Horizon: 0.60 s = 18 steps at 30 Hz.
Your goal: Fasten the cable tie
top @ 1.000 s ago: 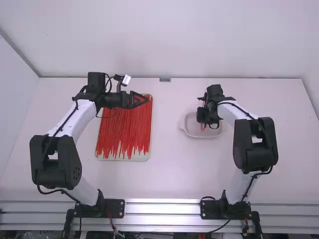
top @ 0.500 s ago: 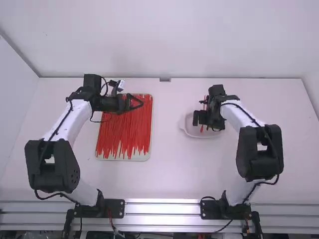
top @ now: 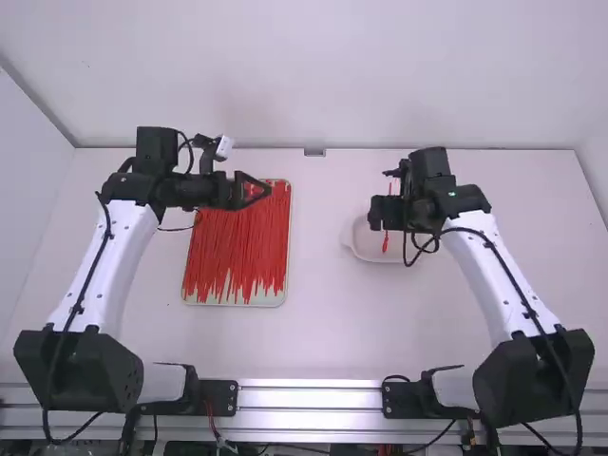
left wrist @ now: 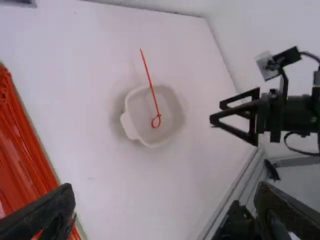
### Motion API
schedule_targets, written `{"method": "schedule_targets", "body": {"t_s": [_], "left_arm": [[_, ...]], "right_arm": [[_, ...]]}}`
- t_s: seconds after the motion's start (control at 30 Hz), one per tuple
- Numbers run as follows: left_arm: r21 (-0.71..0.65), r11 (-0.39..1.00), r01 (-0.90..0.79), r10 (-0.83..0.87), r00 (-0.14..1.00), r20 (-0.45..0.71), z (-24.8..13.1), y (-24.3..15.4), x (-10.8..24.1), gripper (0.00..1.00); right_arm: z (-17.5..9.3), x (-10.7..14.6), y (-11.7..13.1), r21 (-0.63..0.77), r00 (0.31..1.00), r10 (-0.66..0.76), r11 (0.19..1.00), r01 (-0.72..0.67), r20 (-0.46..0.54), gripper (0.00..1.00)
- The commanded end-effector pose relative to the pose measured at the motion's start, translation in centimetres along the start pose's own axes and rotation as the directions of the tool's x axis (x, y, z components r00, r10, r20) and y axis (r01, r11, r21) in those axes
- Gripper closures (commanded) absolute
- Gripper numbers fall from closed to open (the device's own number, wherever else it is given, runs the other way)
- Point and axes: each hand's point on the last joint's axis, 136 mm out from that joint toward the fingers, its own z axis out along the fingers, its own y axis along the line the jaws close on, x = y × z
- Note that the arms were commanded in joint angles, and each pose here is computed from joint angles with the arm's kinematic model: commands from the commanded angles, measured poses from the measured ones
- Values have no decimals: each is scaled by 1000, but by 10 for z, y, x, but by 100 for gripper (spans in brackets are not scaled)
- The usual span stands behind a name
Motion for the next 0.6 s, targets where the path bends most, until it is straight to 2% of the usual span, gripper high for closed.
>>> {"method": "schedule_targets", "body": {"t_s": [0.0,0.33,0.57], "left_arm": [[-30,997,-74,74,997,6,-2,-3,7,9],[-178,970,-166,185,978,95,-16,8,12,24],[-301,929,-215,274,947,167,-30,16,15,35]], "right_arm": [[-4,4,-22,67,1000,-12,998,11,21,9],[-27,0,-81,208,983,-45,978,7,178,23],[-37,3,-78,208,954,-70,978,9,290,35]]}}
